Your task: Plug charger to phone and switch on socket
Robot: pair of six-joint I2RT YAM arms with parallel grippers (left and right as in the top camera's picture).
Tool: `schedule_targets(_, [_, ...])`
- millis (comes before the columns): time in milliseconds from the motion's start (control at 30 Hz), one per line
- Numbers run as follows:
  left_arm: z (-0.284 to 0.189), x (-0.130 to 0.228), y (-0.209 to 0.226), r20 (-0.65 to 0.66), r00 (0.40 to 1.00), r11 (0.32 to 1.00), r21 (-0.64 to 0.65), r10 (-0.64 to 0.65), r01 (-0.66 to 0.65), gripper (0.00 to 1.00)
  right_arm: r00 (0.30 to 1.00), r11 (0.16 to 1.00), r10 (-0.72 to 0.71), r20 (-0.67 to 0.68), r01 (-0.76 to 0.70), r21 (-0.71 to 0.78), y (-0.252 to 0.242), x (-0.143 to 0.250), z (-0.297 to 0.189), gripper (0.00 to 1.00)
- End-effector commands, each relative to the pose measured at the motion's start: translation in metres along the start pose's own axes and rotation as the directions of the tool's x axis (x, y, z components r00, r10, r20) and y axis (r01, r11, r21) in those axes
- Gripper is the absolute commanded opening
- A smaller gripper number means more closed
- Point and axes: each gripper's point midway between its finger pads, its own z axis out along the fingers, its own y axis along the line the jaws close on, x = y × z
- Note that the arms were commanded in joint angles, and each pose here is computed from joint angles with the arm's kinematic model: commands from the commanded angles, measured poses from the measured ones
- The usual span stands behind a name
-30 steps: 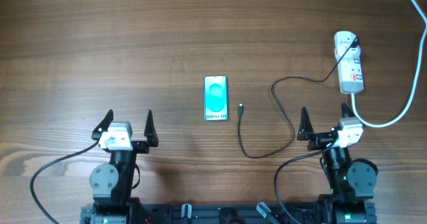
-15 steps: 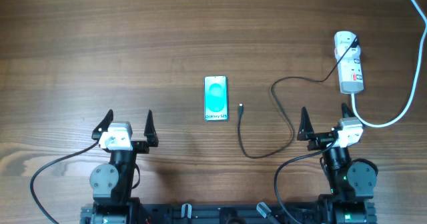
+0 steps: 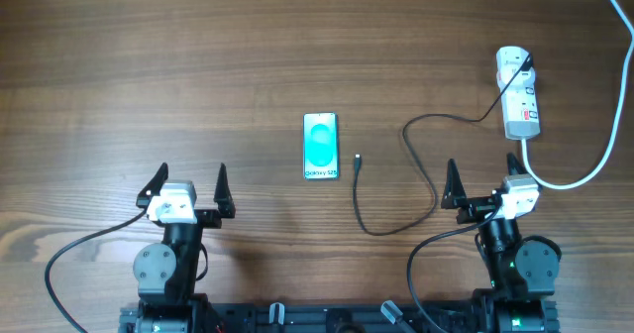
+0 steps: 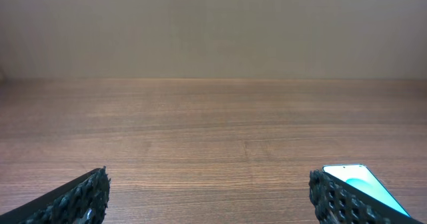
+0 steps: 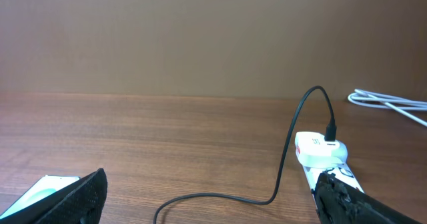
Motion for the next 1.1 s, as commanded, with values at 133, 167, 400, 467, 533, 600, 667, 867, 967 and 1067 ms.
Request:
schedule_targets(133, [0.0,0.002,-0.002,-0.002,1.0,1.0,0.009,-0.009,0.009,1.0,1.0,1.0,-0.01,0.008,0.01,-0.002,0.001,-0.002,0.0,1.0])
schedule_targets(167, [0.0,0.002,-0.002,-0.002,1.0,1.0,0.008,-0.009,0.009,1.0,1.0,1.0,-0.01,0.008,0.01,-0.002,0.001,-0.002,0.0,1.0])
schedule_targets(400, [0.0,0.002,-0.002,-0.002,1.0,1.0,0.009,-0.009,0.009,1.0,1.0,1.0,-0.01,0.008,0.01,-0.002,0.001,-0.002,0.0,1.0])
schedule_targets(467, [0.0,0.002,-0.002,-0.002,1.0,1.0,0.009,-0.009,0.009,1.0,1.0,1.0,-0.01,0.008,0.01,-0.002,0.001,-0.002,0.0,1.0])
schedule_targets(533, [0.0,0.002,-0.002,-0.002,1.0,1.0,0.009,-0.009,0.009,1.0,1.0,1.0,-0.01,0.008,0.01,-0.002,0.001,-0.002,0.0,1.0])
schedule_targets(600, [0.0,0.002,-0.002,-0.002,1.0,1.0,0.008,-0.009,0.009,1.0,1.0,1.0,-0.01,0.008,0.01,-0.002,0.001,-0.002,0.0,1.0])
schedule_targets(667, [0.0,0.002,-0.002,-0.002,1.0,1.0,0.008,-0.009,0.009,1.0,1.0,1.0,-0.01,0.008,0.01,-0.002,0.001,-0.002,0.0,1.0])
schedule_targets(867, [0.0,0.002,-0.002,-0.002,1.0,1.0,0.008,-0.009,0.009,1.0,1.0,1.0,-0.01,0.008,0.01,-0.002,0.001,-0.002,0.0,1.0])
schedule_targets(967, [-0.004,-0.003,-0.038,-0.006,0.995,0.971,0.216,-0.098,0.097,1.0,1.0,1.0,-0.01,0.008,0.01,-0.002,0.001,-0.002,0.0,1.0])
schedule_targets(1067, [-0.017,-0.005,-0.074,-0.068,0.978,0.883,0.421,-0.198,0.208,1.0,1.0,1.0,-0.01,0.008,0.01,-0.002,0.001,-0.002,0.0,1.0])
